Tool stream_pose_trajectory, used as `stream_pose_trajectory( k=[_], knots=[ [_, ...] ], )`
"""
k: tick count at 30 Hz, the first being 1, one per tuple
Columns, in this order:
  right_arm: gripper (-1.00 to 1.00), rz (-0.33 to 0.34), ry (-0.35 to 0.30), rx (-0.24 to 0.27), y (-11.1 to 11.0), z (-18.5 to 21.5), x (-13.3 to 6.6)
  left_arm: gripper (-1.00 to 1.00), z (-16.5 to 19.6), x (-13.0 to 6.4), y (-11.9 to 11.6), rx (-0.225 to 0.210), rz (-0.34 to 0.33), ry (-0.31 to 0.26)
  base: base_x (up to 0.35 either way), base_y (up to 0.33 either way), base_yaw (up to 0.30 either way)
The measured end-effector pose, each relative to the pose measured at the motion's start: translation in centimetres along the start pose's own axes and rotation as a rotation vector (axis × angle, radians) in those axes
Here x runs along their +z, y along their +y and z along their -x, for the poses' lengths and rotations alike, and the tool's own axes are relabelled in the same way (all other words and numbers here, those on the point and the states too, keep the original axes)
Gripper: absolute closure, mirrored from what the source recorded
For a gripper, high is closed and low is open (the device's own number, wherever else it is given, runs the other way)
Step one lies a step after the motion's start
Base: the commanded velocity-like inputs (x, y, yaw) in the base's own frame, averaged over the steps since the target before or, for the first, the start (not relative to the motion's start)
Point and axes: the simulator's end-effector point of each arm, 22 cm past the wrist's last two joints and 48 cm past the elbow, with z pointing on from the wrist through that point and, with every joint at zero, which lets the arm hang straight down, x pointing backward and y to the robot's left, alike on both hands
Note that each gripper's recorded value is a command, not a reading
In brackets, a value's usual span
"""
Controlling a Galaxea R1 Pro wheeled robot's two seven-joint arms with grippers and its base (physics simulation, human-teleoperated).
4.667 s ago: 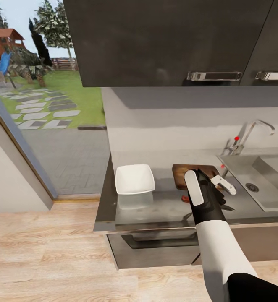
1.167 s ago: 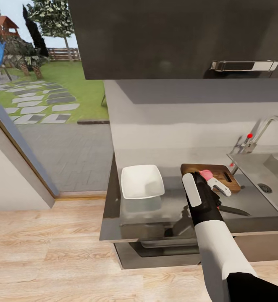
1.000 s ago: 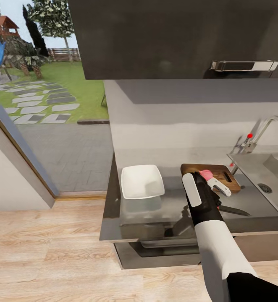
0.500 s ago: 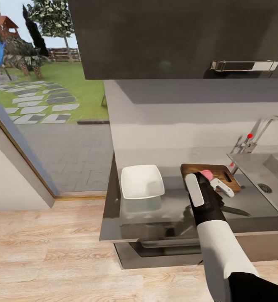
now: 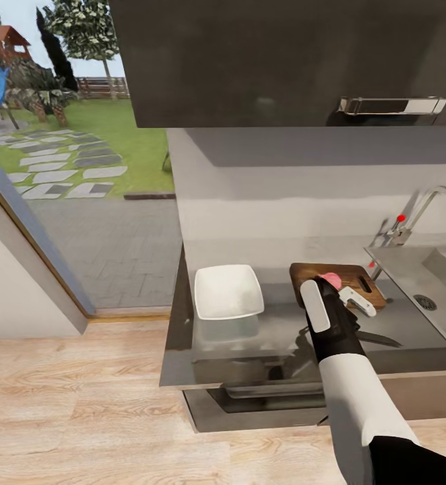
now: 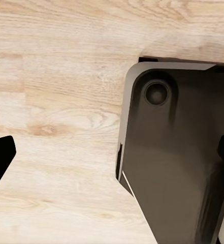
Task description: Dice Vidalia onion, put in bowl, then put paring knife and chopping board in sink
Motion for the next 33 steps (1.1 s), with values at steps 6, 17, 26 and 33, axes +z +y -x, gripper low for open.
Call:
stream_pose_trajectory(
  k=[6, 17, 26, 33],
  knots=[
    [-1.00, 0.000, 0.000, -0.001, -0.01, -0.03, 0.04, -1.00, 0.01, 0.00, 0.01, 0.000, 0.000, 0.000, 0.000, 0.000, 0.000],
    [-1.00, -0.012, 0.001, 0.007, -0.56, 0.35, 0.52, -1.00, 0.01, 0.01, 0.01, 0.000, 0.000, 0.000, -0.025, -0.047, 0.000],
    [-1.00, -0.014, 0.002, 0.008, -0.66, 0.36, 0.60, -1.00, 0.01, 0.00, 0.02, 0.001, 0.000, 0.000, -0.011, -0.020, 0.000],
    [-1.00, -0.017, 0.004, 0.005, -0.72, 0.21, 0.70, -1.00, 0.01, 0.00, -0.01, 0.001, 0.000, 0.000, -0.004, -0.001, 0.000]
  ],
)
